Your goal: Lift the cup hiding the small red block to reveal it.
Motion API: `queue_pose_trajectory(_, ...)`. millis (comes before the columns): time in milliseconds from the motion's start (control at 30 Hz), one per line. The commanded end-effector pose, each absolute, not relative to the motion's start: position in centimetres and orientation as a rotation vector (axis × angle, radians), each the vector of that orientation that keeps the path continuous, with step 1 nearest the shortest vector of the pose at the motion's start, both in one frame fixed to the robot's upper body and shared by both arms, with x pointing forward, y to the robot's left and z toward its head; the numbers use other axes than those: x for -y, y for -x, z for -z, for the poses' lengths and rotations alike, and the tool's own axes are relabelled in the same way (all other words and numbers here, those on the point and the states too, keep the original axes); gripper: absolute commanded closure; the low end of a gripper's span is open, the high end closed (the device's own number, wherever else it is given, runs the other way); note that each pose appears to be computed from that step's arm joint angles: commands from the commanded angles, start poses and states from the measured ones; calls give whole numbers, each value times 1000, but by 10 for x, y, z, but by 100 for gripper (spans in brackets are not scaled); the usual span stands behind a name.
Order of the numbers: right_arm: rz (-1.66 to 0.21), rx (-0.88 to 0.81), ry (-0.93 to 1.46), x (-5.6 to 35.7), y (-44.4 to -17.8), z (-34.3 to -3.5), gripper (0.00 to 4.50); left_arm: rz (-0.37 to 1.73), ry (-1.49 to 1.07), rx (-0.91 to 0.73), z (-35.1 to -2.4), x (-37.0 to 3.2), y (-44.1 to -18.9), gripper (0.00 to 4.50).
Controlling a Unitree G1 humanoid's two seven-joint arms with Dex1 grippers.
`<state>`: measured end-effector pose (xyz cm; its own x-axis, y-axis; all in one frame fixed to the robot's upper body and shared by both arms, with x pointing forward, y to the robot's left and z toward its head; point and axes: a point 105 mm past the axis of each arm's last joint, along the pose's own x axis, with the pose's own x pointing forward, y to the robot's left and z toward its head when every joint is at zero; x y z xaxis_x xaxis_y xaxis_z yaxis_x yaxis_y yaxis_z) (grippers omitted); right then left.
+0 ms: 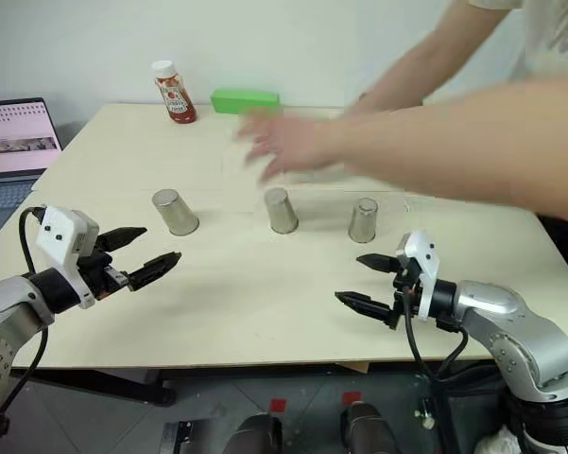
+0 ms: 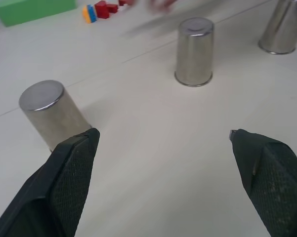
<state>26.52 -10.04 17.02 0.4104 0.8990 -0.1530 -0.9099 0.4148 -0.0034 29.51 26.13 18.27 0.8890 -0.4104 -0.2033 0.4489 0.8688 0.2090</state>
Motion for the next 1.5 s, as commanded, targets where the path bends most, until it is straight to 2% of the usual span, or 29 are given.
queue_pose_trajectory(33, -1196, -87, 90, 82, -266, -187, 4, 313, -288, -126, -191, -281, -314, 0)
queue_pose_trajectory(333, -1113, -151, 160, 57, -295, -190, 4, 199, -256, -148, -186, -299, -348, 0)
queue_pose_trajectory(500, -1035, -123, 169, 47, -309, -196, 4, 173, -220, -162, -180, -302, -366, 0)
queue_pose_trajectory(667, -1046, -106, 184, 42, -307, -200, 4, 130, -196, -168, -175, -309, -383, 0)
queue_pose_trajectory(833, -1078, -93, 195, 36, -301, -204, 4, 172, -175, -188, -169, -302, -401, 0)
queue_pose_trajectory(1500, -1130, -93, 209, 30, -290, -206, 4, 191, -205, -198, -166, -284, -440, 0)
